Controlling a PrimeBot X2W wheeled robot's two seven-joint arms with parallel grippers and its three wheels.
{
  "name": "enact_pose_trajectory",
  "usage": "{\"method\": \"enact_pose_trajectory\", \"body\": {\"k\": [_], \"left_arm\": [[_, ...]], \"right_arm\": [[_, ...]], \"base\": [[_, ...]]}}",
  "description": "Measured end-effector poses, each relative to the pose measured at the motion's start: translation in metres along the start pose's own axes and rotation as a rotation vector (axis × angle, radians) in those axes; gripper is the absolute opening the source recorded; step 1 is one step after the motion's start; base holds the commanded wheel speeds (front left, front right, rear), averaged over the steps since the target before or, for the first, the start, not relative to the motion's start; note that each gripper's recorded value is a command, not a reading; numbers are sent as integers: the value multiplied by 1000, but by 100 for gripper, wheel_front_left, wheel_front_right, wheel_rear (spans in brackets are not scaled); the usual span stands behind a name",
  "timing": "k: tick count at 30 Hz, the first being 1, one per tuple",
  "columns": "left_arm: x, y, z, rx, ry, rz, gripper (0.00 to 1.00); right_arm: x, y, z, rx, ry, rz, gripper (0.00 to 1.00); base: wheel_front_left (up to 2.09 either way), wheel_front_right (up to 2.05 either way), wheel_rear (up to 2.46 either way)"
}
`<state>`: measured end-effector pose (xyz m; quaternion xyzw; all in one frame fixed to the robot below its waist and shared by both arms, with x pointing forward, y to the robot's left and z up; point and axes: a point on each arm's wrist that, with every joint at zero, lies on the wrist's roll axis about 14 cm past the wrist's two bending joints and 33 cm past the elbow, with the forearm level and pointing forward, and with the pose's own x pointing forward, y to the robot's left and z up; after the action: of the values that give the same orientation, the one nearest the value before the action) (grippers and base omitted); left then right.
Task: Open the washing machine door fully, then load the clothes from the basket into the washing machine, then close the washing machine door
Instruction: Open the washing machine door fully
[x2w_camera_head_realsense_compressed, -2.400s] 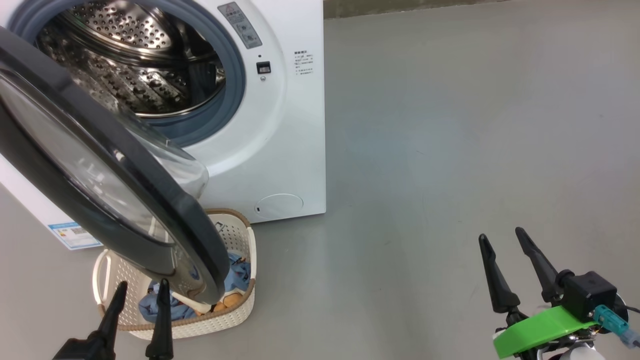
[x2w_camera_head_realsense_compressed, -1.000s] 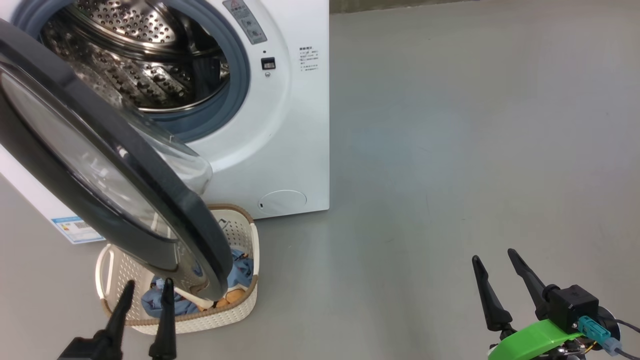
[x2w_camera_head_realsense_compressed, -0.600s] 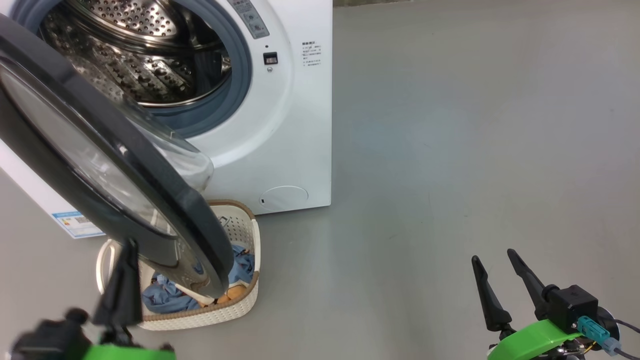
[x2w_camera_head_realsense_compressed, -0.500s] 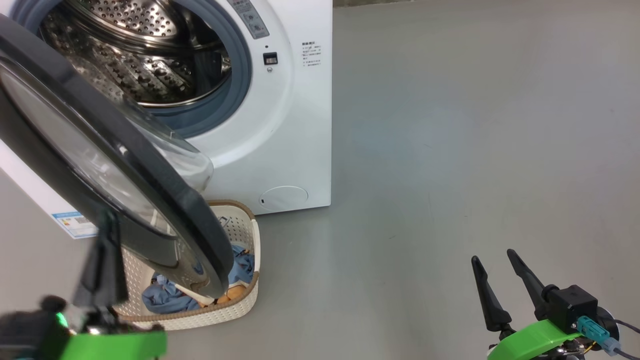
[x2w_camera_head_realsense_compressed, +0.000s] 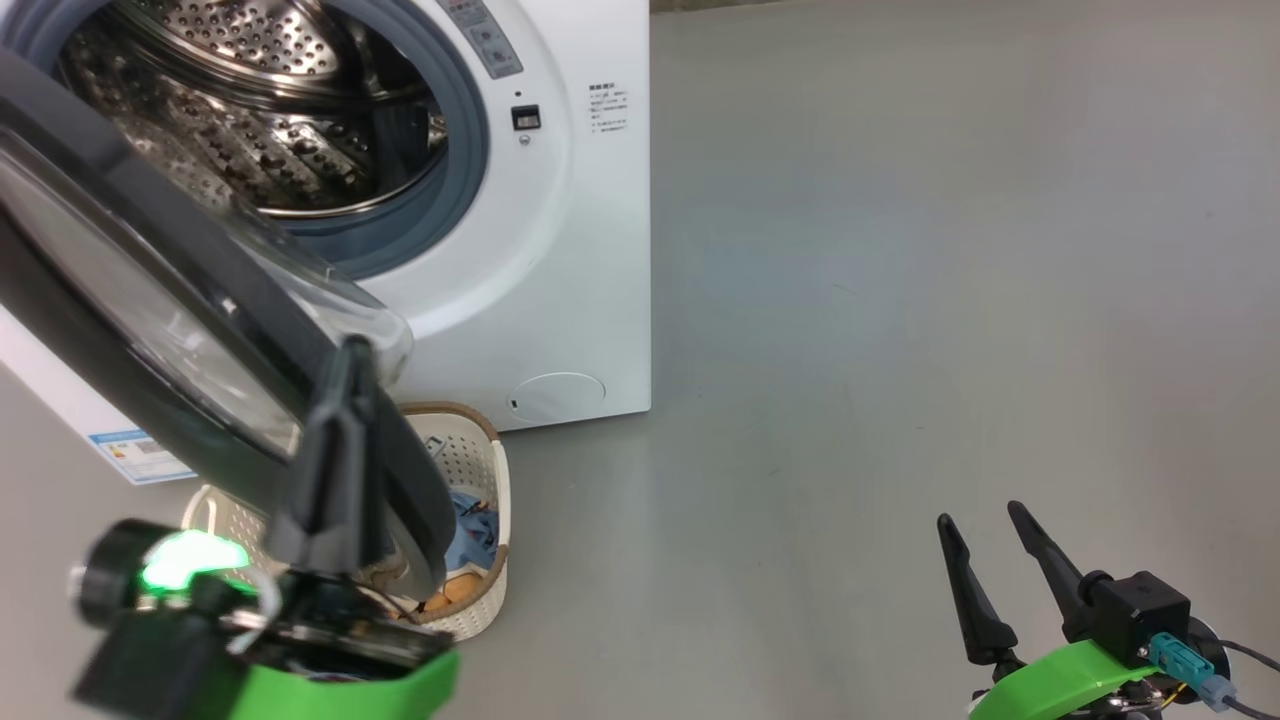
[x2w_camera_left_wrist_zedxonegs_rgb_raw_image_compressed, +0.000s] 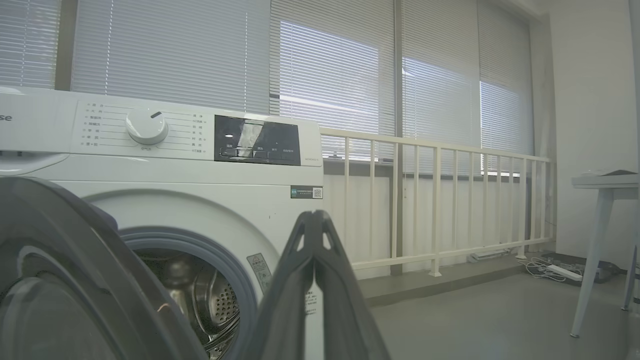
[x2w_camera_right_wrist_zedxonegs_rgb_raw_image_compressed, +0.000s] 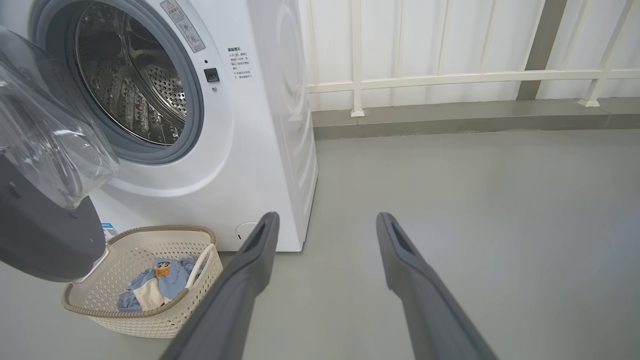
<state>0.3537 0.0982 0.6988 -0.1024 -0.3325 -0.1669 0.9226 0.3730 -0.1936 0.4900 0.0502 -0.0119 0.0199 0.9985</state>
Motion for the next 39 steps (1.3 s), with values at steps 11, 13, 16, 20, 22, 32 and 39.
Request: {"method": "enact_pose_trajectory", "body": {"k": [11, 13, 16, 20, 22, 32, 39], "left_arm": [[-3, -63, -44, -123, 120, -179, 0], [-6, -69, -55, -138, 154, -193, 0], [-13, -75, -74, -159, 215, -207, 0], [-19, -76, -96, -184, 278, -204, 0], [-21, -76, -102, -186, 295, -202, 0], [-35, -46, -168, -191, 463, -114, 0], [-41, -33, -180, -181, 497, -75, 0]], "right_arm": [[-6, -5, -6, 9, 20, -16, 100], [-7, -6, -8, 9, 25, -21, 100], [-7, -10, -11, 9, 34, -30, 100], [-4, -14, -13, 10, 42, -41, 100], [-3, -15, -13, 9, 42, -44, 100], [5, -26, -31, 11, 94, -74, 100], [12, -26, -34, 11, 99, -74, 100]], "base": [[0, 0, 0], [0, 0, 0], [0, 0, 0], [0, 0, 0], [0, 0, 0], [0, 0, 0], [0, 0, 0]]}}
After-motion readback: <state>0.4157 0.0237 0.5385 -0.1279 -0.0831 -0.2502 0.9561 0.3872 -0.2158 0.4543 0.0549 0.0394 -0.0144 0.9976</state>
